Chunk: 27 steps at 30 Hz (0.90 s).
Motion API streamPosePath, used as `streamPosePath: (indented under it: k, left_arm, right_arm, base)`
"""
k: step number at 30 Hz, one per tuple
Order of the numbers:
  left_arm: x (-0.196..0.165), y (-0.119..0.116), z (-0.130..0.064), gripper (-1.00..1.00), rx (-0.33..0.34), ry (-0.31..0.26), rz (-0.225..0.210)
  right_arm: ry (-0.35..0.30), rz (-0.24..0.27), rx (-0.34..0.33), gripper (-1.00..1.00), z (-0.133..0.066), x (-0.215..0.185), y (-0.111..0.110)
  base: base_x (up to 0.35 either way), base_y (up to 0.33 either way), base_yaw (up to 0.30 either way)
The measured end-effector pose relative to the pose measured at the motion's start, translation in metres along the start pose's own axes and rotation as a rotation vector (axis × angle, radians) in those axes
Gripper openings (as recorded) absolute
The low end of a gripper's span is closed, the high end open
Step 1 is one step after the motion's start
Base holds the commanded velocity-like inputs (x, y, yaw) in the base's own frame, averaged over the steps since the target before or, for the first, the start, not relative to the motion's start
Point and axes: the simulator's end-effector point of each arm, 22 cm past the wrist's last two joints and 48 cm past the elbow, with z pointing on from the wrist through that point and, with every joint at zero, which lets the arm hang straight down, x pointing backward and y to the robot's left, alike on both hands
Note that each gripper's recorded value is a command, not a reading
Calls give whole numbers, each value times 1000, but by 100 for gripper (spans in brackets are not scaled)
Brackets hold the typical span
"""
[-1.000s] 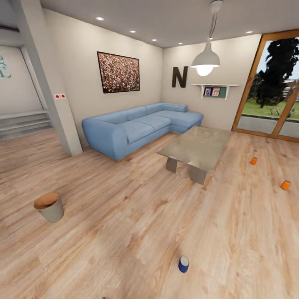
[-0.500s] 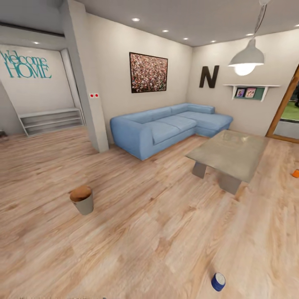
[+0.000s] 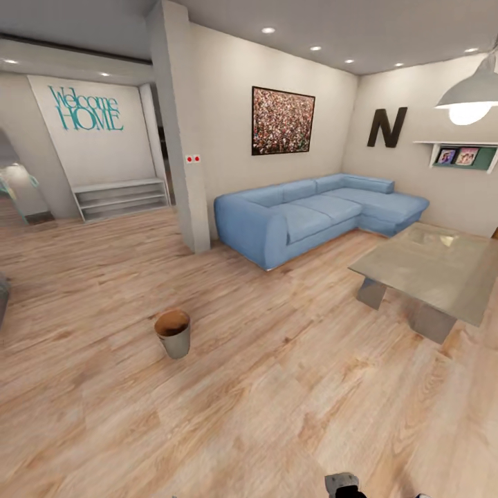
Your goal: Put the three can of soda from the living room inside the tash can in the kitchen.
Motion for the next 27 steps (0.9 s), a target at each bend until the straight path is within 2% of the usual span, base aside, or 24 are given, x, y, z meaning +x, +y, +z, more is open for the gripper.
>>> streamPosePath:
  k: [18, 21, 23, 27]
  left_arm:
    - [0, 1, 0, 100, -4, 1, 2]
    - [0, 1, 0, 100, -4, 1, 2]
    - [0, 1, 0, 100, -4, 1, 2]
    - [0, 1, 0, 100, -5, 1, 2]
  right_arm:
    - [5, -12, 1, 100, 0, -1, -4]
    - [4, -14, -20, 100, 0, -2, 0]
    - [3, -20, -57, 100, -1, -2, 9]
    - [6, -25, -73, 100, -1, -2, 12]
  base:
    - [303, 183, 1]
    - [316, 148, 0]
    - [316, 147, 0]
    - [316, 146, 0]
